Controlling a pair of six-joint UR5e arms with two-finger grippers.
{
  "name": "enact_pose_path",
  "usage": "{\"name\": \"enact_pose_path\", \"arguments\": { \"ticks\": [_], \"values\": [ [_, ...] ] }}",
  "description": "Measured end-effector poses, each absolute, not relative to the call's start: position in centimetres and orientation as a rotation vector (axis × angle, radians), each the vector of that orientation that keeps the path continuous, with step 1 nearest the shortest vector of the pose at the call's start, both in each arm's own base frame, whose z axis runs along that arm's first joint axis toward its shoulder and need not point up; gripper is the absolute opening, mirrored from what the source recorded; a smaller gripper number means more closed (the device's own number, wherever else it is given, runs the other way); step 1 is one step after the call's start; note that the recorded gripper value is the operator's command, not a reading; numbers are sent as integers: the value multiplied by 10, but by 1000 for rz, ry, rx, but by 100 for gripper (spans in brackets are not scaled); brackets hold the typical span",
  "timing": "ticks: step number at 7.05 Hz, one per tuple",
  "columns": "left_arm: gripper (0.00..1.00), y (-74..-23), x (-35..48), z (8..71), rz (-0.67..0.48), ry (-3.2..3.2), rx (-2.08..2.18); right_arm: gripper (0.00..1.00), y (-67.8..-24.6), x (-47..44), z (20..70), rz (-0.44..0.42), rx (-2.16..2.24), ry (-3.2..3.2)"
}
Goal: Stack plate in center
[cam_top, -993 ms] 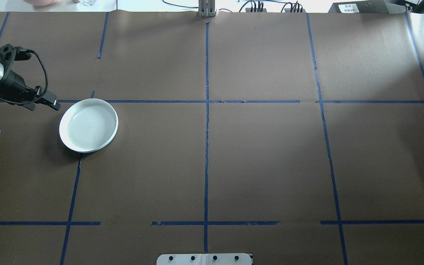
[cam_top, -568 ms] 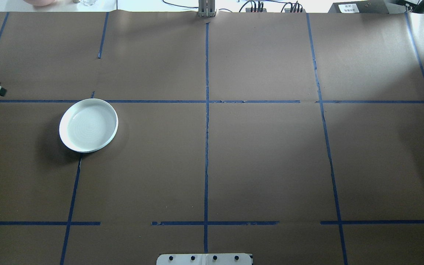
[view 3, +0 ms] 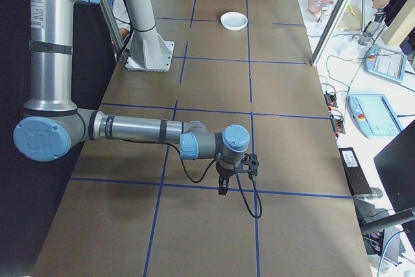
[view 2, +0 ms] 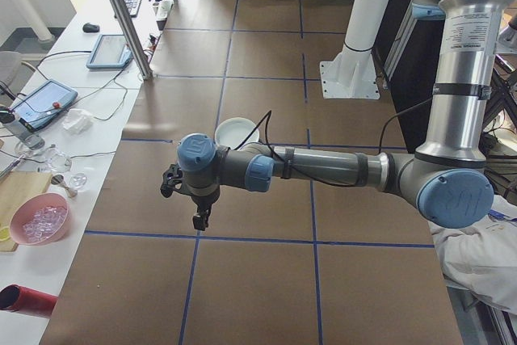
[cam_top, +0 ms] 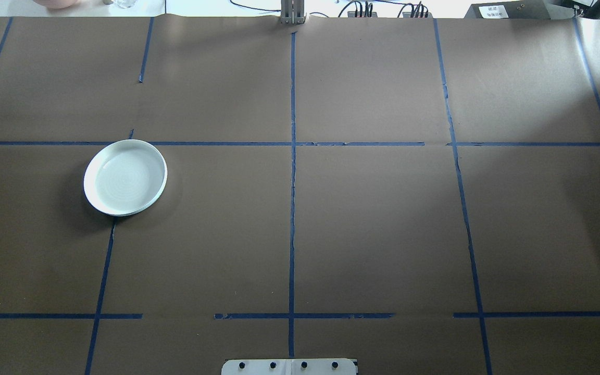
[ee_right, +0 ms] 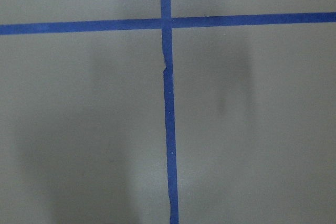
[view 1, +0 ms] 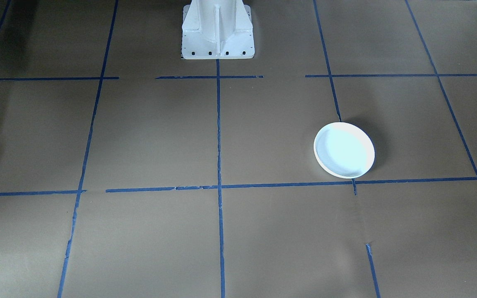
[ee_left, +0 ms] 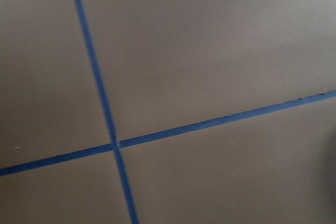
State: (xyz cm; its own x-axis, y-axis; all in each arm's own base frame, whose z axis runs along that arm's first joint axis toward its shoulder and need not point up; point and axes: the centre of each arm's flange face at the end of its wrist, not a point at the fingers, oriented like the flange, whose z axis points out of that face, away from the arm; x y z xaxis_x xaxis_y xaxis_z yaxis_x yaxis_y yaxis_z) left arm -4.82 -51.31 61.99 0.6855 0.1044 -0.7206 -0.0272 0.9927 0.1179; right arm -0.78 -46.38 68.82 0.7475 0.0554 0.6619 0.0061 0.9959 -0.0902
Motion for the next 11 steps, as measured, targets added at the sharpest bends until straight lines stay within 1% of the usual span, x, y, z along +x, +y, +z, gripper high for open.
{"name": "enact_pose_path", "arguments": {
  "ticks": [1,2,4,6,11],
  "values": [
    [100,-498,-55,624,9,813,58,100,-464,-8,688,27,-89,-726],
    [100,-489,-57,624,-24,813,47,100,-464,-8,688,27,-89,-726],
    [100,-473,-59,620,-32,794,69,100,-464,-8,688,27,-88,-726],
    [100,-455,-59,635,-37,782,56,100,-464,-8,688,26,-88,-726],
    [100,-449,-56,637,-28,852,44,100,-464,-8,688,26,-88,-726]
  ]
}}
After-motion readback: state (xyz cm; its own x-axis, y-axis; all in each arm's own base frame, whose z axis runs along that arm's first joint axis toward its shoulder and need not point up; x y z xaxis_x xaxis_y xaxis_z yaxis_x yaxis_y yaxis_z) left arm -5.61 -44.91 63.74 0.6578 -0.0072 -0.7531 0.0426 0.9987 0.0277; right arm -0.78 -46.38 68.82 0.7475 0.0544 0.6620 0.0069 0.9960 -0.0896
